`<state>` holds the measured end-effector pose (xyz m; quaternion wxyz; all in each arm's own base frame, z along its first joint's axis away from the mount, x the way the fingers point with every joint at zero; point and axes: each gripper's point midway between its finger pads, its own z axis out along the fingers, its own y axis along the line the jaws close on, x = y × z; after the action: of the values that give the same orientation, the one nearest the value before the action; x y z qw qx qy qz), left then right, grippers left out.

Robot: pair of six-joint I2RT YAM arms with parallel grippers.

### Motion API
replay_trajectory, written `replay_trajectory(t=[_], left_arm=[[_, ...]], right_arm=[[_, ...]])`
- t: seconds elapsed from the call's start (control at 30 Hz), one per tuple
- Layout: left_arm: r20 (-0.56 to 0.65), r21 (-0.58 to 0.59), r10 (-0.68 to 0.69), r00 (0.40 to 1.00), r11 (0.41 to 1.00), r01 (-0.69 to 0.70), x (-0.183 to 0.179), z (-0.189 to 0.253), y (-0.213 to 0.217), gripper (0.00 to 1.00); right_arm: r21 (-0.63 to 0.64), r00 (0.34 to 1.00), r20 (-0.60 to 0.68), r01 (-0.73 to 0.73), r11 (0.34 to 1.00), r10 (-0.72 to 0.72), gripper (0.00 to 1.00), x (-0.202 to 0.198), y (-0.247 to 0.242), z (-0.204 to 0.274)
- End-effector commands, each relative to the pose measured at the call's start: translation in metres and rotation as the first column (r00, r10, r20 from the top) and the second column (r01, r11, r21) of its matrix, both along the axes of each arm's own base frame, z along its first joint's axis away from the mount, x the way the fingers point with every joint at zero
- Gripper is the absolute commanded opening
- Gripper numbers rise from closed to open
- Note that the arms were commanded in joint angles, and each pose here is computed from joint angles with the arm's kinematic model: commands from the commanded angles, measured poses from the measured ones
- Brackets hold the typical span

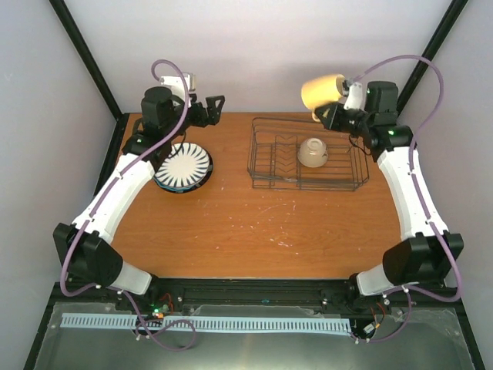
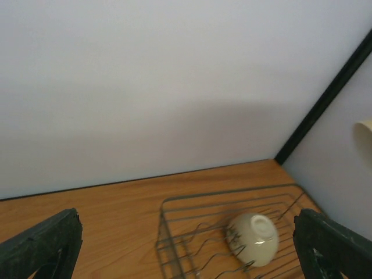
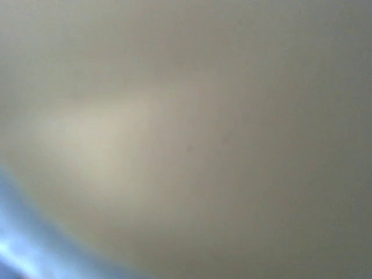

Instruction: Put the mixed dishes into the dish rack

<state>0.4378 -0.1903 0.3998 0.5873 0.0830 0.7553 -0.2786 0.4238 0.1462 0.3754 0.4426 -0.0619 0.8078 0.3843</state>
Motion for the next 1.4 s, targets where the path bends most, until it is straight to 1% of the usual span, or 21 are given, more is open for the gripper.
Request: replay_trajectory(t=[0.0, 0.13, 0.23, 0.4, 0.47, 0.7, 0.97, 1.37], left_arm=[[-0.007, 0.138, 0.099, 0.995, 0.986, -0.097, 0.001, -0.026, 0.021, 1.0], [-0.042, 0.157, 0.116, 0.992, 0.982, -0.108, 0.003, -0.047, 0.025, 1.0], [-0.062, 0.166, 0.122, 0.991, 0.98, -0.111, 0.004, -0.059, 0.028, 1.0], [-0.075, 0.183, 0.161, 0.984, 0.972, -0.145, 0.006, -0.07, 0.042, 1.0], [-0.083, 0.183, 0.177, 0.981, 0.97, -0.16, 0.006, -0.073, 0.05, 1.0], [-0.087, 0.172, 0.226, 0.97, 0.963, -0.209, 0.005, -0.08, 0.081, 1.0], [-0.077, 0.219, 0.279, 0.957, 0.941, -0.257, 0.011, -0.087, 0.101, 1.0], [-0.116, 0.239, 0.297, 0.948, 0.934, -0.264, 0.041, -0.101, 0.119, 1.0]], right_arm=[[-0.482, 0.959, -0.043, 0.226, 0.847, -0.28, 0.03, -0.015, -0.079, -0.073], [-0.638, 0.91, -0.021, 0.307, 0.706, -0.414, 0.03, -0.028, -0.118, -0.101], [-0.71, 0.886, -0.004, 0.324, 0.624, -0.464, 0.03, -0.031, -0.136, -0.114], [-0.79, 0.864, -0.008, 0.303, 0.532, -0.504, 0.03, -0.028, -0.152, -0.141], [-0.81, 0.861, -0.017, 0.286, 0.513, -0.508, 0.03, -0.026, -0.154, -0.151], [-0.825, 0.858, -0.083, 0.226, 0.518, -0.507, 0.03, -0.01, -0.151, -0.185], [-0.828, 0.851, -0.141, 0.18, 0.532, -0.507, 0.03, 0.022, -0.146, -0.207], [-0.836, 0.806, -0.219, 0.135, 0.531, -0.55, 0.03, 0.04, -0.165, -0.245]])
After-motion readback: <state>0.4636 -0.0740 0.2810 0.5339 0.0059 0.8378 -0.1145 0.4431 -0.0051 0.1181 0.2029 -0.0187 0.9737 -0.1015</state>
